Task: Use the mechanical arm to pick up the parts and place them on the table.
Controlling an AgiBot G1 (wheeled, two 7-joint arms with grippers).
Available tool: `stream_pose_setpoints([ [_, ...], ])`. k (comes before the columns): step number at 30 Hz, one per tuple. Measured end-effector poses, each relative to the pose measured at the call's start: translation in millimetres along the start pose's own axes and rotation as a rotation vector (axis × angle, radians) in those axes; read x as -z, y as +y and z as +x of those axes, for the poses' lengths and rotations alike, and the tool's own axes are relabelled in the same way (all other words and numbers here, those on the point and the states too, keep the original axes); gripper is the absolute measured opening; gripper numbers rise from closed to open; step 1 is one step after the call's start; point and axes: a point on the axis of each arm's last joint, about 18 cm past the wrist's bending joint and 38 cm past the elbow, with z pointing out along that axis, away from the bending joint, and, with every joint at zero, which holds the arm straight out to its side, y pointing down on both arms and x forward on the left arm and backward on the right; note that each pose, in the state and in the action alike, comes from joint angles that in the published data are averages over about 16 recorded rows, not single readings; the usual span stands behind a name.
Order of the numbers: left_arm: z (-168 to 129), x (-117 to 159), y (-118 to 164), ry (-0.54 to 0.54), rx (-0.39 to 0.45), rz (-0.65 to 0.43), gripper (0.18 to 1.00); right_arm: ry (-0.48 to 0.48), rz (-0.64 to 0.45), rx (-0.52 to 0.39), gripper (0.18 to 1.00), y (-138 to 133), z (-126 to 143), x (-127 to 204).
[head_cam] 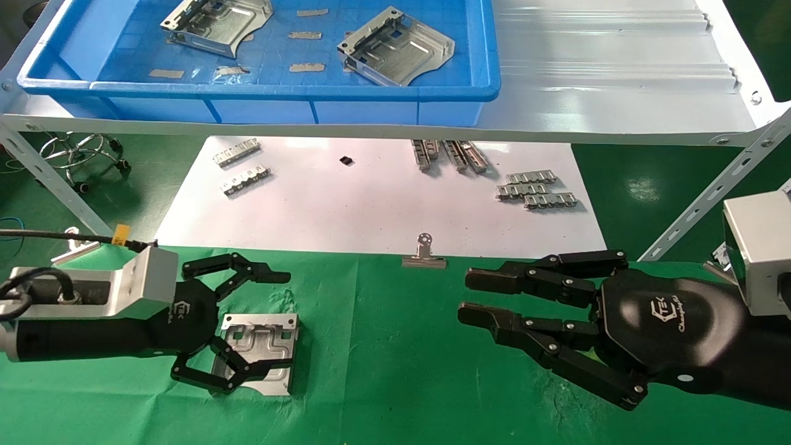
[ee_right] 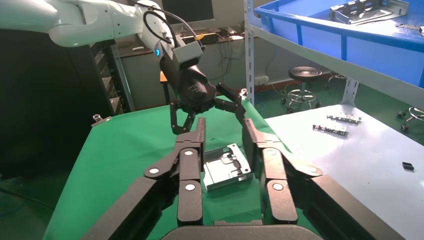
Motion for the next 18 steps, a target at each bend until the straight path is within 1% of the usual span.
stream_pose_setpoints([
  [2,2.7,0.2,-3.7,-0.002,0.011,0.02,0.939,0.0,0.0,0.0,0.331,0.0,0.0,0.0],
  [8,11.1,2.2,-15.3,-0.008,0.044,0.079,0.982,0.0,0.0,0.0,0.449,0.0,0.0,0.0],
  [18,26.6,8.7,-36.3,-0.007,0.094,0.168,1.001,0.0,0.0,0.0,0.698,0.0,0.0,0.0],
])
